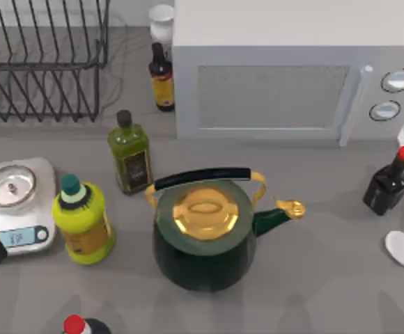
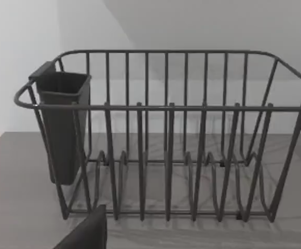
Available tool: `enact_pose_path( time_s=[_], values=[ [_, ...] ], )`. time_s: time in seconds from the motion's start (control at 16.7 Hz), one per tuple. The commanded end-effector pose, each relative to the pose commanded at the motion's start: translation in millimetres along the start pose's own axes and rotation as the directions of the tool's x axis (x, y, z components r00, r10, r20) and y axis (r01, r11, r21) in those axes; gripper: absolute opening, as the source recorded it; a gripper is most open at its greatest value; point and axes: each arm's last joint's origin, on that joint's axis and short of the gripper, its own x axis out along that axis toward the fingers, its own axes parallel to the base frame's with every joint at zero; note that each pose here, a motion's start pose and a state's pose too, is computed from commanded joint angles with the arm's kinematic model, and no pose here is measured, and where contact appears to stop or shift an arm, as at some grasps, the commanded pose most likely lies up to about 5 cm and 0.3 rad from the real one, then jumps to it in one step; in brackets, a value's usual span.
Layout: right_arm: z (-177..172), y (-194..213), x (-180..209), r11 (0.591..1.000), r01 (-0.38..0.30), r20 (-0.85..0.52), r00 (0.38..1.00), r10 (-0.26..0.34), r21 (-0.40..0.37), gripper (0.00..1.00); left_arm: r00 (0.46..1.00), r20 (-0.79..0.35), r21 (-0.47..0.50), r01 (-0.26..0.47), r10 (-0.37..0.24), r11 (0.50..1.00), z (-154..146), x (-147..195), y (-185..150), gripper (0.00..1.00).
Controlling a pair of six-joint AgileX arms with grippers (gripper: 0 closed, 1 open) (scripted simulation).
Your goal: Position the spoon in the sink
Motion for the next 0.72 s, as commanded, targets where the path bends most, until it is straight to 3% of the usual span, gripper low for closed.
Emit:
enact_pose_path(
  time_s=[0.24,0.48,0.6,0.72],
  values=[
    [4.4,-0.3,0.3,1.0,0.004,-0.037,0.999,-0.005,-0.029,1.0,1.0,0.0,0.0,0.0,0.0,1.0,0.0,0.0,0.0,1.0],
    [21.7,-0.9,6.5,0.986,-0.029,-0.25,0.968,-0.012,-0.162,1.0,1.0,0.0,0.0,0.0,0.0,1.0,0.0,0.0,0.0,1.0],
    [29.0,-1.2,15.6,0.967,-0.095,-0.422,0.907,-0.014,-0.237,1.0,1.0,0.0,0.0,0.0,0.0,1.0,0.0,0.0,0.0,1.0],
    [33.4,-1.6,28.6,0.937,-0.2,-0.605,0.796,-0.015,-0.286,1.0,1.0,0.0,0.0,0.0,0.0,1.0,0.0,0.0,0.0,1.0]
  ],
)
